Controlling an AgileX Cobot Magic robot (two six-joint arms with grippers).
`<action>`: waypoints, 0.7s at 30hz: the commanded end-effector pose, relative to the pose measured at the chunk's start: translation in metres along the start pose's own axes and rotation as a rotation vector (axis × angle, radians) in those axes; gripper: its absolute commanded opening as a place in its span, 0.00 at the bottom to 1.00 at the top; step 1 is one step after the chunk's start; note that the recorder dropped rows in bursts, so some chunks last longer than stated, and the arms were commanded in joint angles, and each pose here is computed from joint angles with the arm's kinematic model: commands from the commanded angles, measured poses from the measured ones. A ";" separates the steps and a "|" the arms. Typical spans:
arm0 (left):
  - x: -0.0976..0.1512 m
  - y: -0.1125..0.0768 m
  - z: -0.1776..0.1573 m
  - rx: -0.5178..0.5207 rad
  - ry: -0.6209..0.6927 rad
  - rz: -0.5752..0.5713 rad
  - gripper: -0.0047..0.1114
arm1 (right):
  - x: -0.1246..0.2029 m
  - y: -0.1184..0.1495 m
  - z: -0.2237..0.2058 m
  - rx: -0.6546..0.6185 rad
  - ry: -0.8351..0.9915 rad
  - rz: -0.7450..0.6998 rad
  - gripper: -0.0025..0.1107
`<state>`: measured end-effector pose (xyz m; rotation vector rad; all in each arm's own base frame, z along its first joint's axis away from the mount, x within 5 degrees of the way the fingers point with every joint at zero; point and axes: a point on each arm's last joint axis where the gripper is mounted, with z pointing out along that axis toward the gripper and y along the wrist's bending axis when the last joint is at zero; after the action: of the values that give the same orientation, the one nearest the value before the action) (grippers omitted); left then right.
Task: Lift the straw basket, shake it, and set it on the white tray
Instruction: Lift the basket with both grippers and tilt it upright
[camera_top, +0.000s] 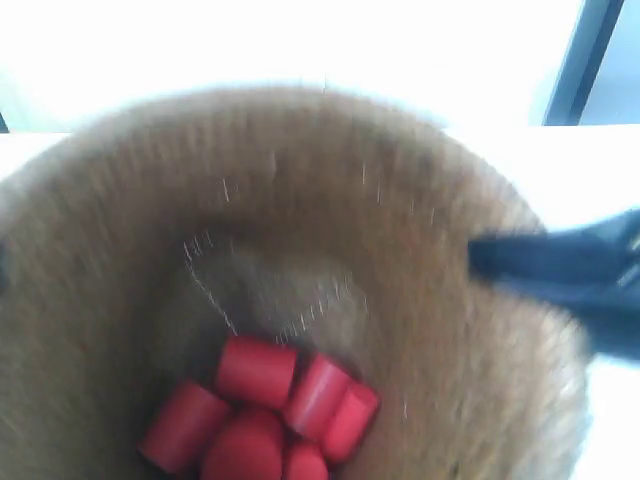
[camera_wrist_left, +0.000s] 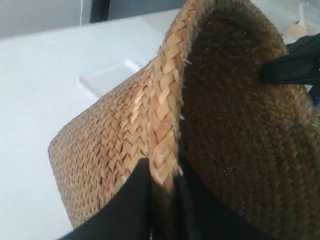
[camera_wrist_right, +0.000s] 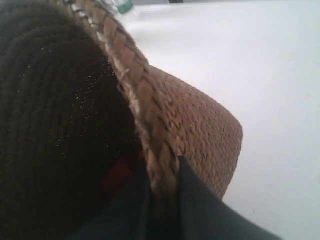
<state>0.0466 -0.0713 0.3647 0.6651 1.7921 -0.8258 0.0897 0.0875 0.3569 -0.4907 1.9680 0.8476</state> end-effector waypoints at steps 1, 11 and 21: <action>-0.031 -0.021 -0.022 -0.024 -0.086 0.086 0.04 | -0.025 0.013 -0.030 0.015 -0.139 -0.062 0.02; -0.026 -0.007 -0.006 0.023 -0.158 0.072 0.04 | -0.025 0.009 -0.023 0.031 -0.126 -0.053 0.02; -0.040 -0.012 -0.012 0.008 -0.129 0.093 0.04 | -0.036 0.016 -0.031 0.018 -0.137 -0.054 0.02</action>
<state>0.0623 -0.0723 0.3640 0.6623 1.7788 -0.8206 0.0915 0.0861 0.3610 -0.4584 2.0035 0.8273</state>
